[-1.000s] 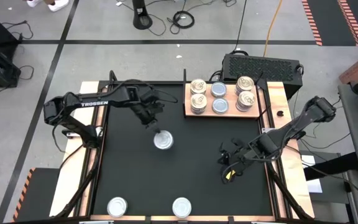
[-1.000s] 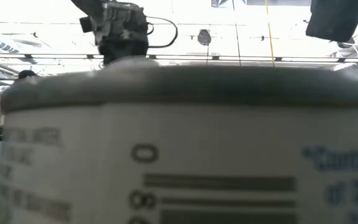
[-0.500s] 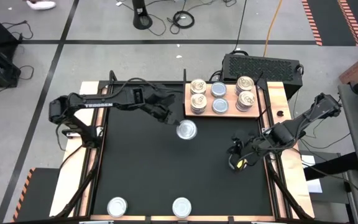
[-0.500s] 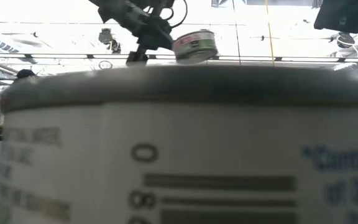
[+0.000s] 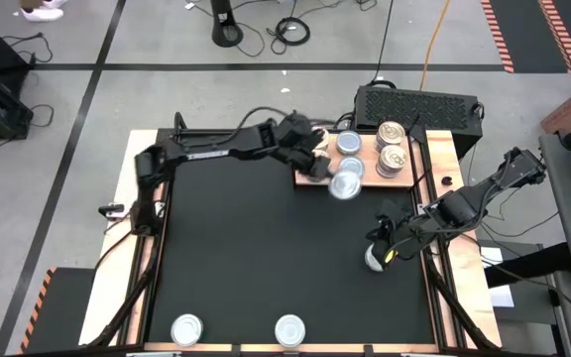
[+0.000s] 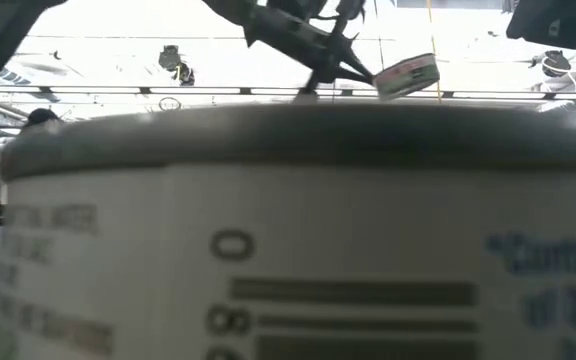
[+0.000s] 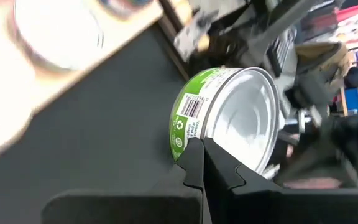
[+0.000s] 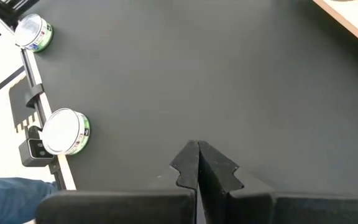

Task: Stack canned seafood by type on shelf
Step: Stack the green tuna can on top of the other green tuna can on the shelf

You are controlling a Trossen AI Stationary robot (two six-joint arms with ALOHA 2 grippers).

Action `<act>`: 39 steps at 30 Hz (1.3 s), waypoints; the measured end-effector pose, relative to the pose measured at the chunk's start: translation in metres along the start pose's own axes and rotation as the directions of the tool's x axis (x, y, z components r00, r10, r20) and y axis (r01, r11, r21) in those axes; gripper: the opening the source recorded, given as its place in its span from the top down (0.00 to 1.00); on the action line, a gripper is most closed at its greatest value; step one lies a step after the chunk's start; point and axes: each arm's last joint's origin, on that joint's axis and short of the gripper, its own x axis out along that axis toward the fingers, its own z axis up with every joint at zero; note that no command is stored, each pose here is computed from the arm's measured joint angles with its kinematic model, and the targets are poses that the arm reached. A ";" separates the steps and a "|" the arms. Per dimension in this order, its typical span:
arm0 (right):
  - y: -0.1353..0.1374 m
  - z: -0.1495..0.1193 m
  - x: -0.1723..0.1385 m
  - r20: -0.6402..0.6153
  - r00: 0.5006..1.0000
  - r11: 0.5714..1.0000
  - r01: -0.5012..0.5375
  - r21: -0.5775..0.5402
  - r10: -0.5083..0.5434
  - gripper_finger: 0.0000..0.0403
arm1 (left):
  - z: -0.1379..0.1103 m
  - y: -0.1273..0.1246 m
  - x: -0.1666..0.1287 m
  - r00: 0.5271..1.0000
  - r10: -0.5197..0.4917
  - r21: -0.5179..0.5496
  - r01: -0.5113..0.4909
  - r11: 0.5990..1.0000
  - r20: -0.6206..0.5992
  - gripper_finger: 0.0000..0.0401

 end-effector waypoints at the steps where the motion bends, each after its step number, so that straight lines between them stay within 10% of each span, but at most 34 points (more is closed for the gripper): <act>1: 0.000 0.000 0.000 0.000 1.000 1.000 0.000 0.000 0.000 1.00 | 0.009 0.000 0.003 1.000 -0.002 0.007 0.002 1.000 0.011 1.00; 12: -0.002 0.000 -0.002 -0.008 1.000 1.000 0.001 0.014 -0.001 1.00 | 0.081 0.019 0.033 0.997 -0.022 0.103 0.014 0.995 0.074 1.00; 39: -0.002 -0.001 -0.002 -0.030 1.000 0.984 0.001 0.178 0.004 1.00 | 0.143 0.122 0.022 0.973 -0.027 0.265 -0.037 0.963 0.230 1.00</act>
